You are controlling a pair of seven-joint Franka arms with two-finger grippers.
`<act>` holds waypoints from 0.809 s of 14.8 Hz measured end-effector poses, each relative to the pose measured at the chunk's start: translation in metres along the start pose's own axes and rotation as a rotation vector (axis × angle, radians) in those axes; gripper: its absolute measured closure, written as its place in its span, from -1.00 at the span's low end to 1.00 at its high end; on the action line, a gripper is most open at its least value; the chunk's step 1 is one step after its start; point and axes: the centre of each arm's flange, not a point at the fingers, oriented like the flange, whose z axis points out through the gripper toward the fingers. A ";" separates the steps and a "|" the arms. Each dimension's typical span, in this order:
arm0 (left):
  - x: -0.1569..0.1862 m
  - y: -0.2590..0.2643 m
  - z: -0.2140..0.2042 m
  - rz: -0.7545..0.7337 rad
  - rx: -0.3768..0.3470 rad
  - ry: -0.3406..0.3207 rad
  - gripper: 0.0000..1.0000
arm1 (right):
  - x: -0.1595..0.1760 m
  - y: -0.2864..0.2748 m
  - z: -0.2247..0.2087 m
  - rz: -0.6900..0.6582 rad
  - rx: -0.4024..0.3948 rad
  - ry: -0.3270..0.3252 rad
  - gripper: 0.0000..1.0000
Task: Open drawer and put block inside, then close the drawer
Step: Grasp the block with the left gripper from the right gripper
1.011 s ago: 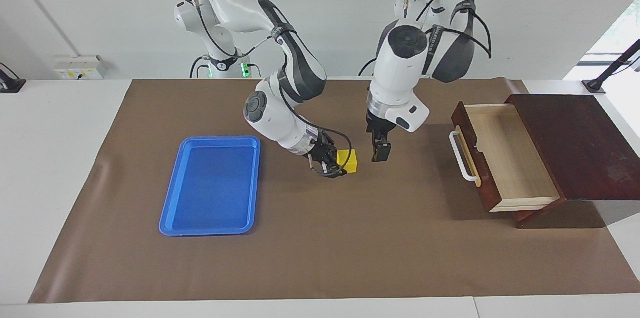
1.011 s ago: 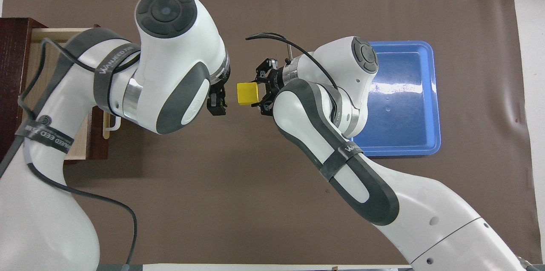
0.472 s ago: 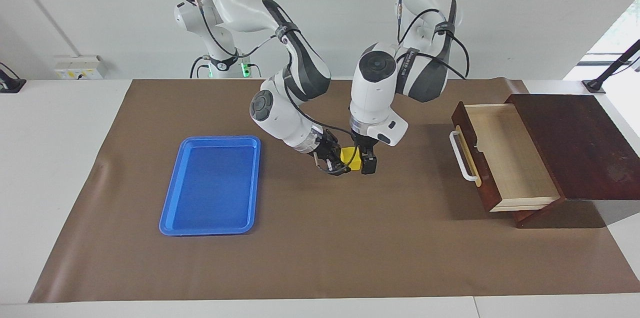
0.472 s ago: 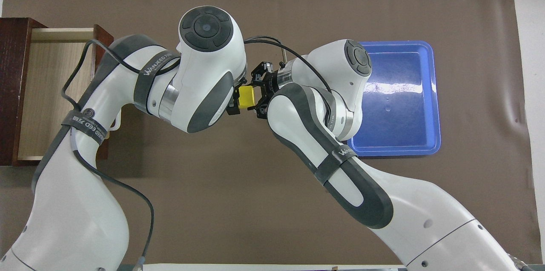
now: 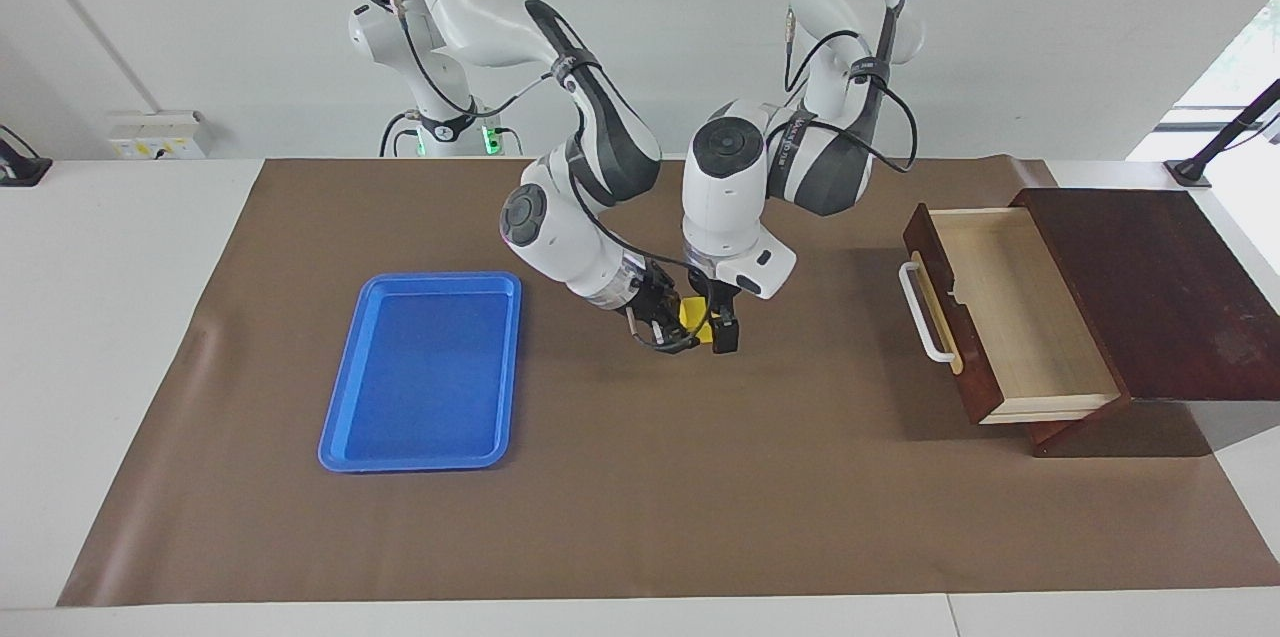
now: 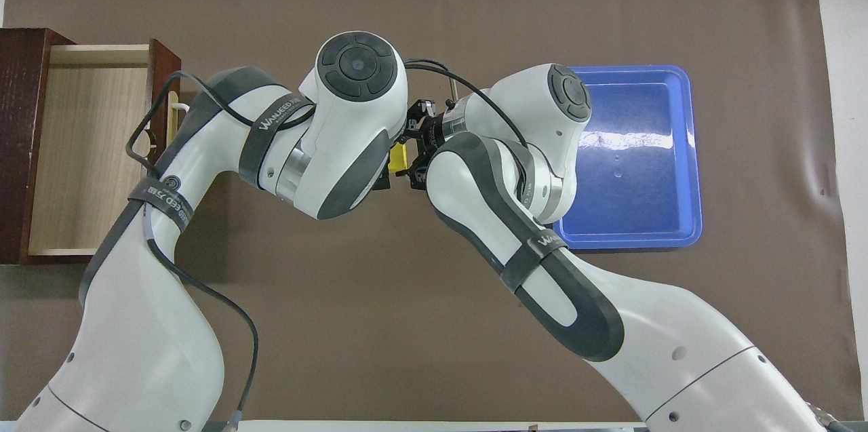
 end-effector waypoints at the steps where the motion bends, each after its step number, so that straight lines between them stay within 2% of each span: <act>1: 0.000 -0.001 0.002 0.002 0.003 0.003 -1.00 | 0.000 0.000 0.000 0.000 0.000 0.000 -0.13; 7: -0.002 -0.004 0.005 0.007 0.006 0.006 -0.95 | 0.001 0.000 -0.001 0.001 0.001 0.001 -0.13; 10: -0.006 -0.007 0.004 0.016 0.007 0.005 -0.22 | 0.004 -0.003 -0.002 0.005 0.016 0.004 -0.13; 11: -0.007 -0.008 0.004 0.020 0.004 0.006 -0.11 | 0.005 -0.003 -0.003 0.007 0.014 0.004 -0.13; 12: -0.007 -0.008 0.004 0.020 0.003 0.006 -0.11 | 0.005 -0.003 -0.003 0.007 0.015 0.005 -0.13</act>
